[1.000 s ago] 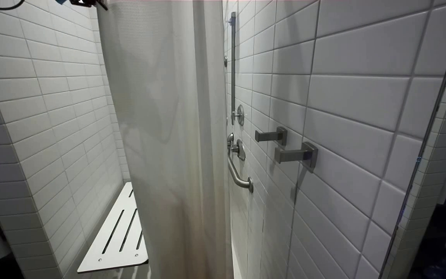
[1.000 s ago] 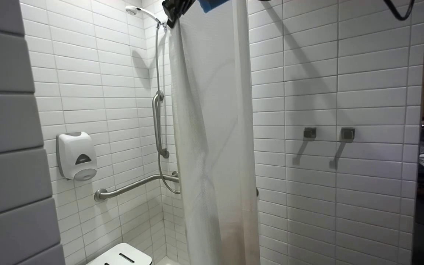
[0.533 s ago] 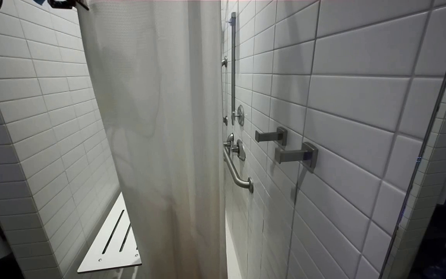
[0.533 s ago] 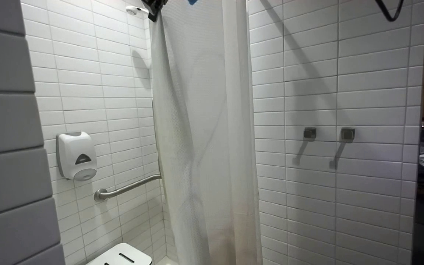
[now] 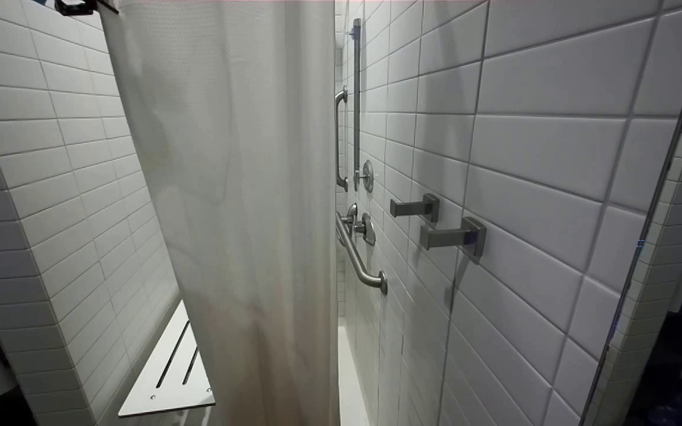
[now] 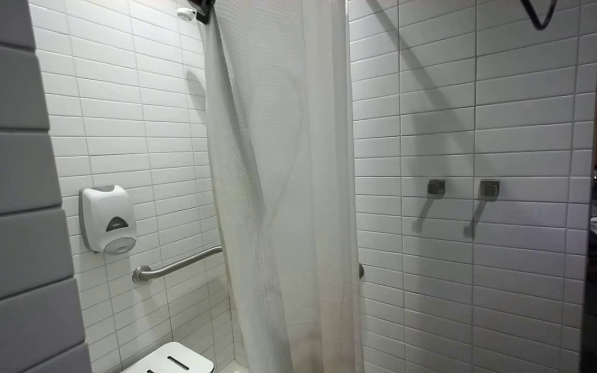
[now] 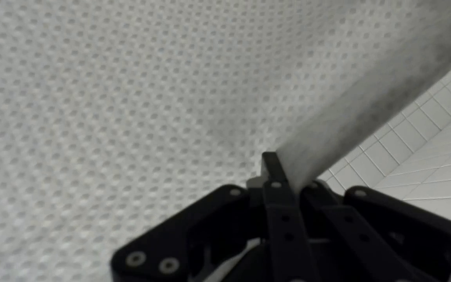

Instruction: Draw the curtain to the left.

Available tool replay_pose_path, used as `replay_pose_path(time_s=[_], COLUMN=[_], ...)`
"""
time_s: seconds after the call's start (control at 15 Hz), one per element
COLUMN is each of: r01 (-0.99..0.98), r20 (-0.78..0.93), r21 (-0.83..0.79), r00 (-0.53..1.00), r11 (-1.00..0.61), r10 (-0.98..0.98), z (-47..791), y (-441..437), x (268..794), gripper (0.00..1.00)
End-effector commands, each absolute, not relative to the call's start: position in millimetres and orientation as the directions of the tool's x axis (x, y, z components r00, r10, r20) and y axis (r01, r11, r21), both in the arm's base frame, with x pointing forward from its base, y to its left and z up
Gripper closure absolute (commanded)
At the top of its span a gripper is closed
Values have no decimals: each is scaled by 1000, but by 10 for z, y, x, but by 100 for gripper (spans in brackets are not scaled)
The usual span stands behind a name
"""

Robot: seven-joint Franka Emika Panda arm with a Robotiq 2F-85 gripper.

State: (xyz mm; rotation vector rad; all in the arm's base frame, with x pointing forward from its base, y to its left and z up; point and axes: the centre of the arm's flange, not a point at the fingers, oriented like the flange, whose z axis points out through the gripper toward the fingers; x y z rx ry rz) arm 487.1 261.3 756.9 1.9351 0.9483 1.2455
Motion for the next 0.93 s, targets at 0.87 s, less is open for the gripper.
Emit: replay_pose_path(time_s=[0.87], r01=[326], r20=[159], r21=[906], r00=[328], r11=[-269], r10=[931], z=[6763], y=[3224], x=[4653], gripper=[100])
